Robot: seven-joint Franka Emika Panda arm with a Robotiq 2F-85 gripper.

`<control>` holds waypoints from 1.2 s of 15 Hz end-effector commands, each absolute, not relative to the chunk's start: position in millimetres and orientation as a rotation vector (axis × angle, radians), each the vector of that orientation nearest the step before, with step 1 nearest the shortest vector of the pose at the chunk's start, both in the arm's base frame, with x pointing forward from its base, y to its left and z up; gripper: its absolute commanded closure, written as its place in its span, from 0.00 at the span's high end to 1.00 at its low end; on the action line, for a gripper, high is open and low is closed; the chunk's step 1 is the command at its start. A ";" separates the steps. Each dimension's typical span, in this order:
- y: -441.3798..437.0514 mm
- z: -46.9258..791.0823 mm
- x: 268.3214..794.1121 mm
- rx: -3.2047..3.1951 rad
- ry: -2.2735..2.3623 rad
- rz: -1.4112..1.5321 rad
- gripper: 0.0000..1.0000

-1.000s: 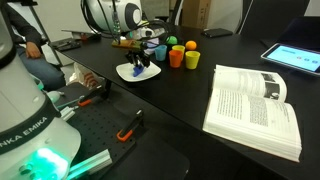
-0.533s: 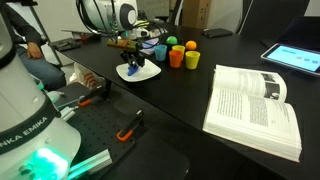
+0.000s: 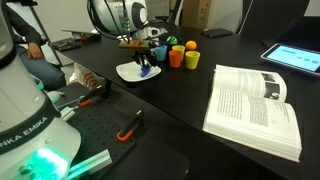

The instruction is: Clean the plate with the sponge

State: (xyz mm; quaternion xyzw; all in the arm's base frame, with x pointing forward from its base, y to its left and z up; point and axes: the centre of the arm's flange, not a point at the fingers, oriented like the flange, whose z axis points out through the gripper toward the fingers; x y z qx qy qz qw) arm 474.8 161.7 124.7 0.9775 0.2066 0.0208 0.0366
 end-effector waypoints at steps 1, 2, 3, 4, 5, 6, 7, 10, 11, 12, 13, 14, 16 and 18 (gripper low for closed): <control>155.8 114.4 479.0 2.979 0.632 0.057 0.08; 154.6 117.1 481.9 2.973 0.621 0.063 0.08; 151.2 120.1 486.2 2.960 0.603 0.068 0.08; 146.5 121.8 490.1 2.943 0.588 0.072 0.08; 139.1 124.4 495.3 2.921 0.561 0.081 0.08; 128.5 128.4 501.8 2.898 0.524 0.086 0.08; 120.0 131.2 507.8 2.872 0.483 0.087 0.08; 85.7 139.8 521.0 2.816 0.302 0.044 0.08; 73.9 143.4 523.3 2.816 0.233 -0.002 0.08; 65.1 144.1 523.9 2.812 0.173 -0.031 0.08; 55.2 144.8 523.6 2.808 0.119 -0.056 0.08; 47.3 143.4 522.8 2.804 0.073 -0.086 0.08; 33.2 136.3 518.4 2.818 -0.007 -0.111 0.08; 25.2 125.6 514.2 2.838 -0.072 -0.076 0.08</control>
